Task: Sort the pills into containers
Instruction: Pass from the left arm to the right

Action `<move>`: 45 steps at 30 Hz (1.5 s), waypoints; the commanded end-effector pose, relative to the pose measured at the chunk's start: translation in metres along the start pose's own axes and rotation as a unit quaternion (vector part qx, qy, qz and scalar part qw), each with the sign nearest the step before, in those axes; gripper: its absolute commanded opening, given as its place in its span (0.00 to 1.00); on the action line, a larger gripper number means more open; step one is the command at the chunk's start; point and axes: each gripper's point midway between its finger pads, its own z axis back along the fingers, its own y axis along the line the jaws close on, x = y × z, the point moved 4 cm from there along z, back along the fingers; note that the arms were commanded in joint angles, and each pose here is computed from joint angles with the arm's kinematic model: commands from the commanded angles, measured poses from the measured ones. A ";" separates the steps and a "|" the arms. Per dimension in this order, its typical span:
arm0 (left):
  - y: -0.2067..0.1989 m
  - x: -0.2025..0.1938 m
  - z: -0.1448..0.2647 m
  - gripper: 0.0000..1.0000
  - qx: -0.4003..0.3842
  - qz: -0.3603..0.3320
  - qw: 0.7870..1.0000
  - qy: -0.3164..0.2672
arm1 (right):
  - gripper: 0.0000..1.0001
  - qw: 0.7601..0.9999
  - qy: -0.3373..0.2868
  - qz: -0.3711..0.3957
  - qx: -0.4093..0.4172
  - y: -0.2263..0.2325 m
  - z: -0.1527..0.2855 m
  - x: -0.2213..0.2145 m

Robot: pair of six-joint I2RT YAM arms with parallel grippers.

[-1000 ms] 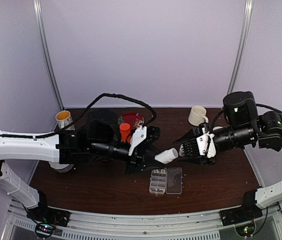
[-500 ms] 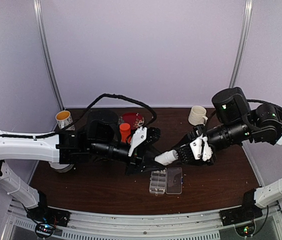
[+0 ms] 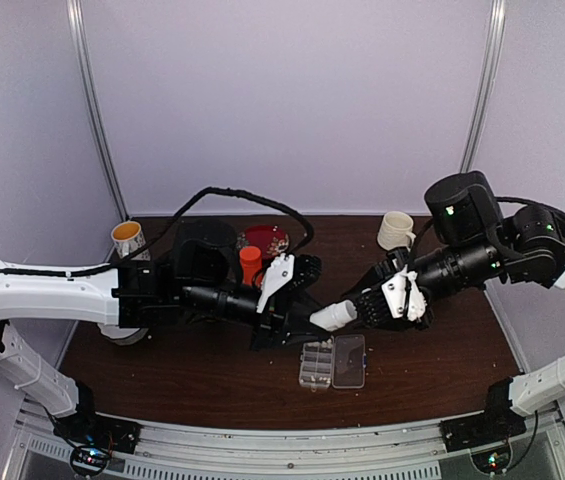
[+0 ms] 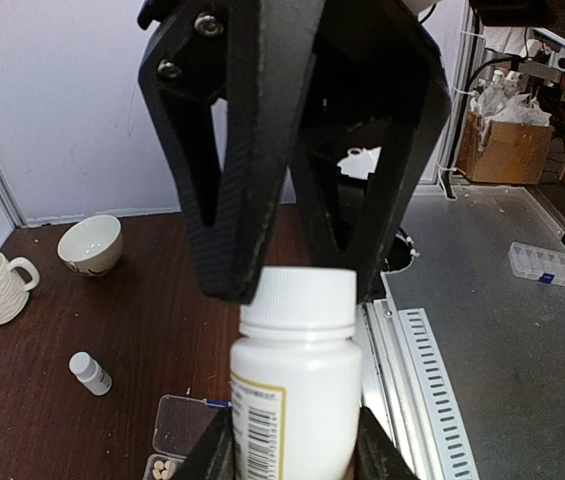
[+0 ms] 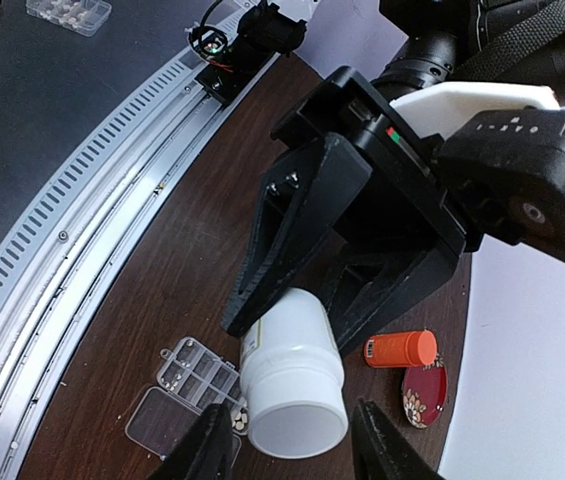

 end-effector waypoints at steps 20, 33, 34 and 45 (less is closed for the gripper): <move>-0.001 0.020 0.006 0.00 0.002 -0.015 0.999 -0.031 | 0.07 0.997 -0.018 -0.069 0.000 -0.009 -0.001 0.010; 0.006 0.024 0.012 0.00 0.038 -0.026 0.998 -0.046 | 0.00 0.941 -0.041 -0.336 0.029 0.004 -0.023 0.013; 0.006 0.025 0.013 0.00 0.041 -0.027 0.998 -0.049 | 0.00 0.933 -0.045 -0.355 0.026 0.003 -0.024 0.014; 0.007 0.008 0.024 0.97 0.071 -0.005 0.996 -0.052 | 0.00 0.916 0.002 -0.401 -0.004 0.010 -0.020 -0.005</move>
